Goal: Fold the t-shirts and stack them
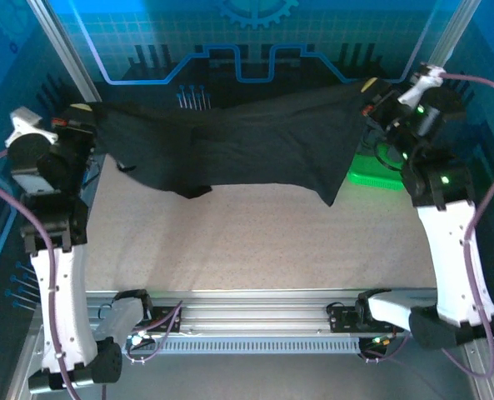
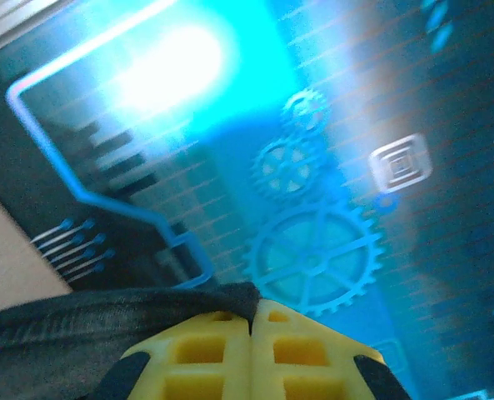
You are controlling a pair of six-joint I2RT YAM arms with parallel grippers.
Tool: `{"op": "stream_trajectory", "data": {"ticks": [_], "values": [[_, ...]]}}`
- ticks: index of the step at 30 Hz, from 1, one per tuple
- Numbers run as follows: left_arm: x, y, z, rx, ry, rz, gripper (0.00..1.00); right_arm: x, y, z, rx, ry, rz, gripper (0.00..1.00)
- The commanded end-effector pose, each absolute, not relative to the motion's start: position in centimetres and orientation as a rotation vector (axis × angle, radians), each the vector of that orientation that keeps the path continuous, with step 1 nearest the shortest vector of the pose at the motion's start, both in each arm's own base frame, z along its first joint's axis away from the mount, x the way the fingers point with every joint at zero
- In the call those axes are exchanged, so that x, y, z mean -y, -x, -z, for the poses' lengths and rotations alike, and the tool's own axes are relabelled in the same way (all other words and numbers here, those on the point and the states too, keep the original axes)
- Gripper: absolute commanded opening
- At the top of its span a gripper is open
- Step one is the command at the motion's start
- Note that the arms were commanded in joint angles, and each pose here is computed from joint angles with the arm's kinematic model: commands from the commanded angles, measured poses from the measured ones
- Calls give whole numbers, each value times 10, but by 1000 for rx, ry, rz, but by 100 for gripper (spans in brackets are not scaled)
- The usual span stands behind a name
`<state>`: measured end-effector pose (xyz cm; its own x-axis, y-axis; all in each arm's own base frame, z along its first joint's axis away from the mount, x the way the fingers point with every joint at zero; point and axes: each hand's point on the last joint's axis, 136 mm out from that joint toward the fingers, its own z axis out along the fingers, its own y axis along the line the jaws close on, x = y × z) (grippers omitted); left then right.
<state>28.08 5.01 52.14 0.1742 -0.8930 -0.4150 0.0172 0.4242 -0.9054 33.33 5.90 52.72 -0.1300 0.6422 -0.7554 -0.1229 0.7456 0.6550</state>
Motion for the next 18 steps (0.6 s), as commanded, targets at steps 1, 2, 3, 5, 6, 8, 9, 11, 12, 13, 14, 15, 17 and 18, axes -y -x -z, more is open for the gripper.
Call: {"op": "stream_trajectory", "data": {"ticks": [1,2,3,5,6,8,9,11,12,13,14,15,17,18], "values": [[-65,-258,-564,-1071,911,743,0,-54,-332,-534,-1534,-433,-705,0],[-64,-263,-565,-1085,907,750,0,-56,-334,-531,-1542,-434,-716,0],[-64,-270,-563,-1106,915,756,0,-58,-338,-528,-1551,-436,-725,0],[-62,-293,-552,-1164,937,790,0,-65,-352,-524,-1571,-423,-751,0],[-61,-304,-546,-1189,941,807,0,-69,-360,-521,-1583,-415,-765,0],[-59,-333,-526,-1263,970,854,0,-81,-384,-513,-1614,-397,-807,0],[-60,-347,-514,-1294,994,878,0,-86,-394,-511,-1624,-385,-826,0],[-61,-377,-492,-1353,1009,927,0,-96,-420,-503,-1650,-381,-865,0],[-62,-389,-484,-1376,1018,943,0,-100,-430,-502,-1648,-371,-879,0],[-64,-401,-477,-1395,1019,960,0,-103,-443,-501,-1650,-366,-886,0],[-67,-413,-473,-1402,1015,980,0,-105,-454,-500,-1651,-363,-886,0],[-70,-423,-471,-1406,1013,997,0,-106,-463,-501,-1647,-356,-886,0],[-77,-441,-472,-1413,998,1027,0,-108,-483,-506,-1641,-343,-899,0],[-80,-446,-477,-1407,987,1038,0,-109,-489,-514,-1626,-332,-905,0]]}}
